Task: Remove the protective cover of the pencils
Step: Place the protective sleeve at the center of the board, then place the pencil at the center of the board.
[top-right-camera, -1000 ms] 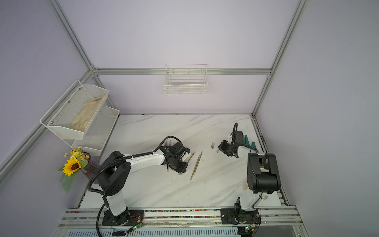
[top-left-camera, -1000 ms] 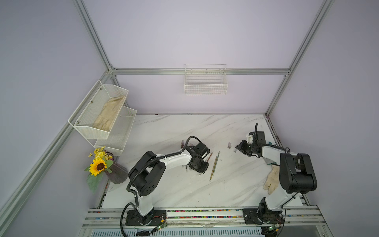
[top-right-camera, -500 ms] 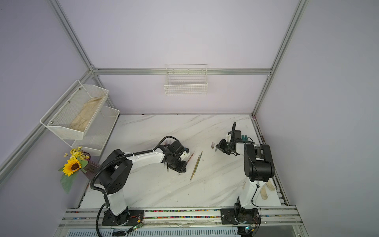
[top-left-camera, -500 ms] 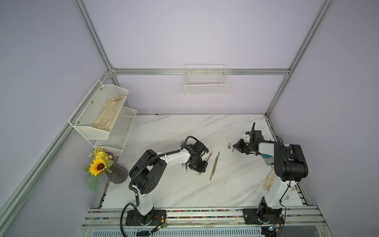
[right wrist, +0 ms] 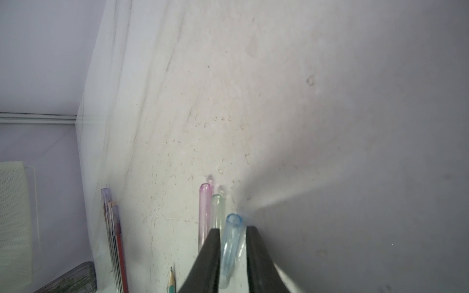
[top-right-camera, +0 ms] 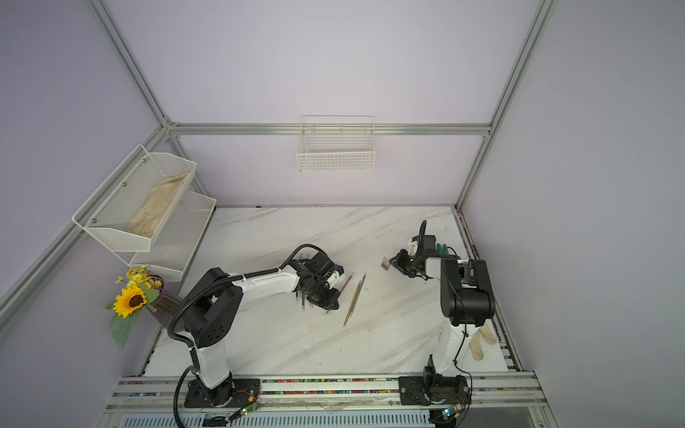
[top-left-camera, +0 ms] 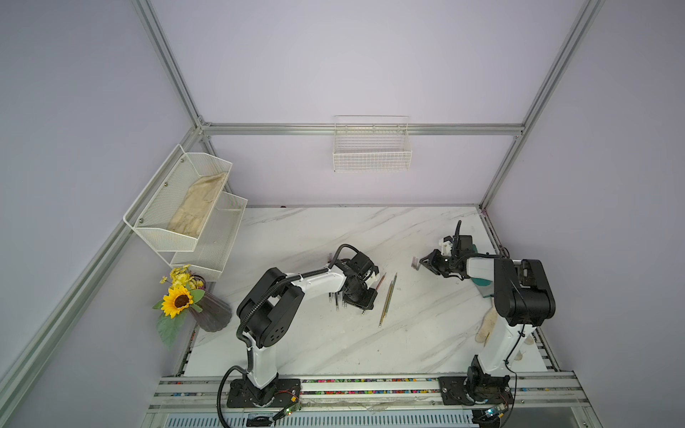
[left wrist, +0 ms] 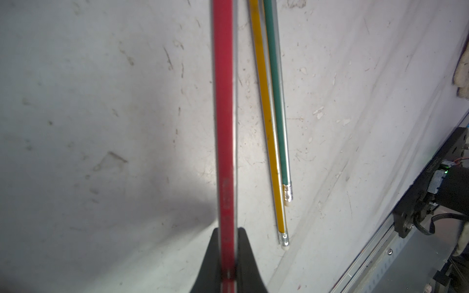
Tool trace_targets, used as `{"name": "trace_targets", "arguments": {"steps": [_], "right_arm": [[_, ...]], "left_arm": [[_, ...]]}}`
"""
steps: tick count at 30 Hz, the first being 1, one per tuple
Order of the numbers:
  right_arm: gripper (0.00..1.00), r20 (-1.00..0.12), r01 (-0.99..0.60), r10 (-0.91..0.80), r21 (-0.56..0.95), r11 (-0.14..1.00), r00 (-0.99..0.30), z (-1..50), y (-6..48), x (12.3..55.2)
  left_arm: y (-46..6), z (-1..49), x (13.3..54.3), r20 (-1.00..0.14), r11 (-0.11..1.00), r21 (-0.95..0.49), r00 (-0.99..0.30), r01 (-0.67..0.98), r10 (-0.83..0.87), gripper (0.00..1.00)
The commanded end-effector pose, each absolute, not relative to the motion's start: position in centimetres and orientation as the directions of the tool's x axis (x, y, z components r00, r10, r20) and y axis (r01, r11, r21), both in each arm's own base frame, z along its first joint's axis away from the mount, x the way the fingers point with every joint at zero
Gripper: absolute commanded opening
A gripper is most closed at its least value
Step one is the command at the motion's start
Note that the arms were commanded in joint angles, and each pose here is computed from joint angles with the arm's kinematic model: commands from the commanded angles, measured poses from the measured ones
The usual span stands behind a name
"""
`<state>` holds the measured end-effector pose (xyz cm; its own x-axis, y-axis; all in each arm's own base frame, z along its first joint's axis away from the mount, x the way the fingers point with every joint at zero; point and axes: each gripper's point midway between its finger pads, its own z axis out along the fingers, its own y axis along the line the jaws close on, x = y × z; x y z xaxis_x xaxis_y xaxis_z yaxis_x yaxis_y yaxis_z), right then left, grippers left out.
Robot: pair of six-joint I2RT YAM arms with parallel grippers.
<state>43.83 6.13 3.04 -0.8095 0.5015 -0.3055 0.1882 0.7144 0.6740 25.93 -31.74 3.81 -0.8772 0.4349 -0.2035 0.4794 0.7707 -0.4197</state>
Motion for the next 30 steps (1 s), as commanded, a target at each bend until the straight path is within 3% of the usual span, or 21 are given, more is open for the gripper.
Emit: {"name": "trace_targets", "arguments": {"steps": [1,7,12,20,25,30], "right_arm": [[0.27,-0.309,0.196,0.506,0.666,0.719,-0.805,2.7,5.8,43.7],[0.27,-0.306,0.195,0.518,0.682,0.704,-0.798,3.8,5.9,43.5],[0.27,-0.348,0.159,0.533,0.705,0.691,-0.771,7.9,6.1,42.7],[0.27,-0.458,0.066,0.582,0.746,0.663,-0.672,13.8,6.4,36.8],[0.27,-0.520,-0.002,0.573,0.742,0.671,-0.634,14.7,6.7,33.2],[0.27,-0.580,-0.019,0.536,0.689,0.725,-0.614,15.2,6.1,32.4]], "left_arm": [[-33.2,5.9,27.2,-0.260,0.740,-0.452,-0.867,0.498,0.425,0.00],[-33.4,6.0,27.0,-0.248,0.742,-0.476,-0.882,0.471,0.401,0.00],[-34.5,6.3,26.7,-0.221,0.718,-0.553,-0.905,0.422,0.362,0.00],[-35.4,6.3,26.7,-0.196,0.713,-0.610,-0.938,0.346,0.288,0.07],[-36.1,5.9,27.0,-0.176,0.705,-0.633,-0.946,0.320,0.272,0.07],[-35.7,5.0,27.0,-0.153,0.730,-0.617,-0.955,0.294,0.256,0.08]]}}
